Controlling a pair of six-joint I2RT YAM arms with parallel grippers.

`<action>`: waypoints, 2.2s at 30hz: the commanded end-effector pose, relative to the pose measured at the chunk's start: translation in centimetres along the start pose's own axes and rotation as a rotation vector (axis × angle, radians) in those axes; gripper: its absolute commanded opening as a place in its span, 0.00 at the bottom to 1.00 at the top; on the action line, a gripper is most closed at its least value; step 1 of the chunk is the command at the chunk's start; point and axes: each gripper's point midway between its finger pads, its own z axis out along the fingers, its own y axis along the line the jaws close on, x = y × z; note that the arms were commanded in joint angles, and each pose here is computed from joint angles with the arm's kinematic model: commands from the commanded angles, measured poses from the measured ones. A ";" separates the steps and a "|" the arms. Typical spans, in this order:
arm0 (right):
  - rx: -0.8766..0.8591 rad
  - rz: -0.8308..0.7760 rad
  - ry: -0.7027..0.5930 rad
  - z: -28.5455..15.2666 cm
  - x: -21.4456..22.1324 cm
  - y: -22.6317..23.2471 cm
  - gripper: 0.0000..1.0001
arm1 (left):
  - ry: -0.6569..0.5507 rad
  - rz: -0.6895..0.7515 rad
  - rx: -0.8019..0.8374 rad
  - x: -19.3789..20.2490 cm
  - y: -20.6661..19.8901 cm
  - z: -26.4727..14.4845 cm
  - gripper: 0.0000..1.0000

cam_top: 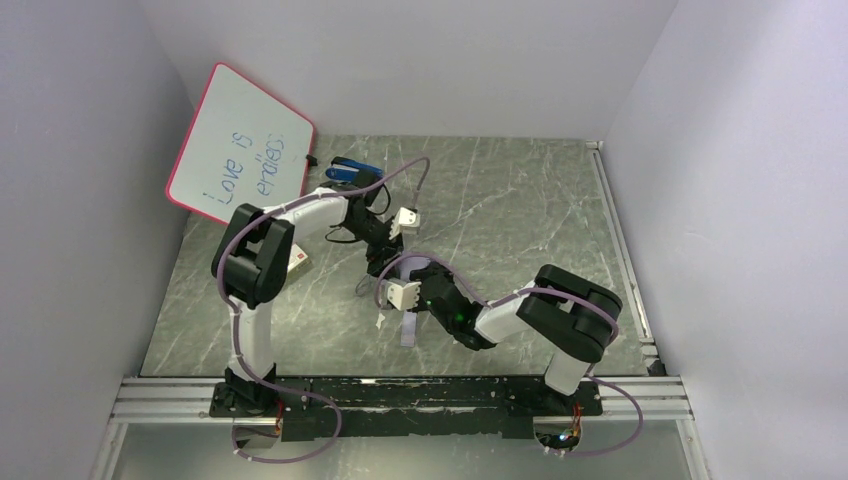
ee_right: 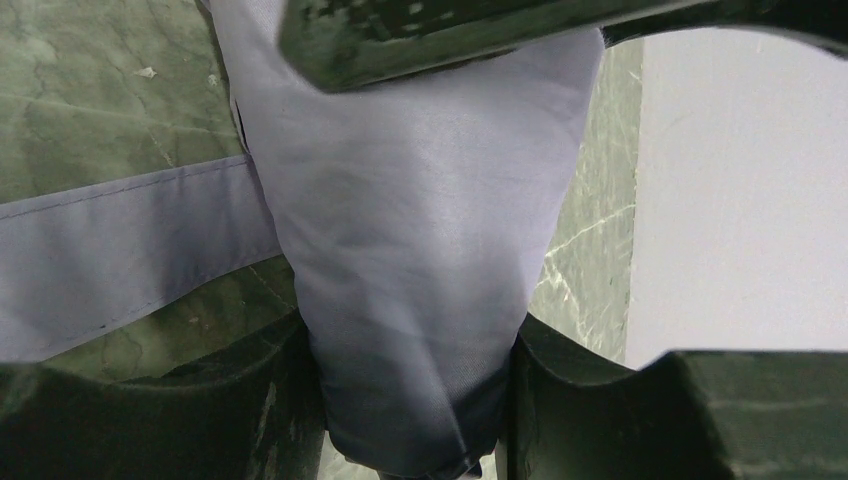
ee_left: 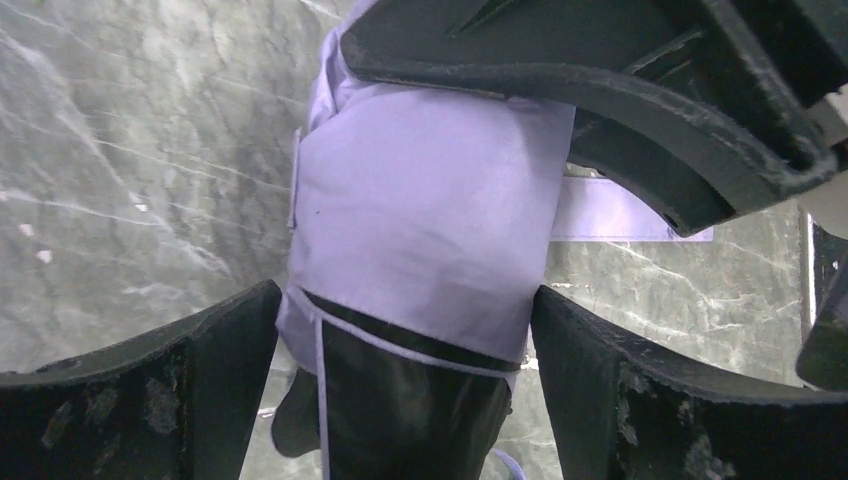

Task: Put away the umbrella

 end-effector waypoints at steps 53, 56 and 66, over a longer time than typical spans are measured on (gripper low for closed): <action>-0.203 0.306 -0.095 -8.2 -0.5 1.5 0.74 | 0.317 0.068 -0.163 6.8 0.0 3.7 0.05; -0.162 0.426 -0.150 -10.0 -1.3 -0.3 0.74 | 0.316 0.078 -0.169 6.7 0.0 3.6 0.05; 0.191 0.898 -0.227 -14.5 -0.9 -8.9 0.70 | 0.318 0.106 -0.184 6.5 -0.2 3.9 0.05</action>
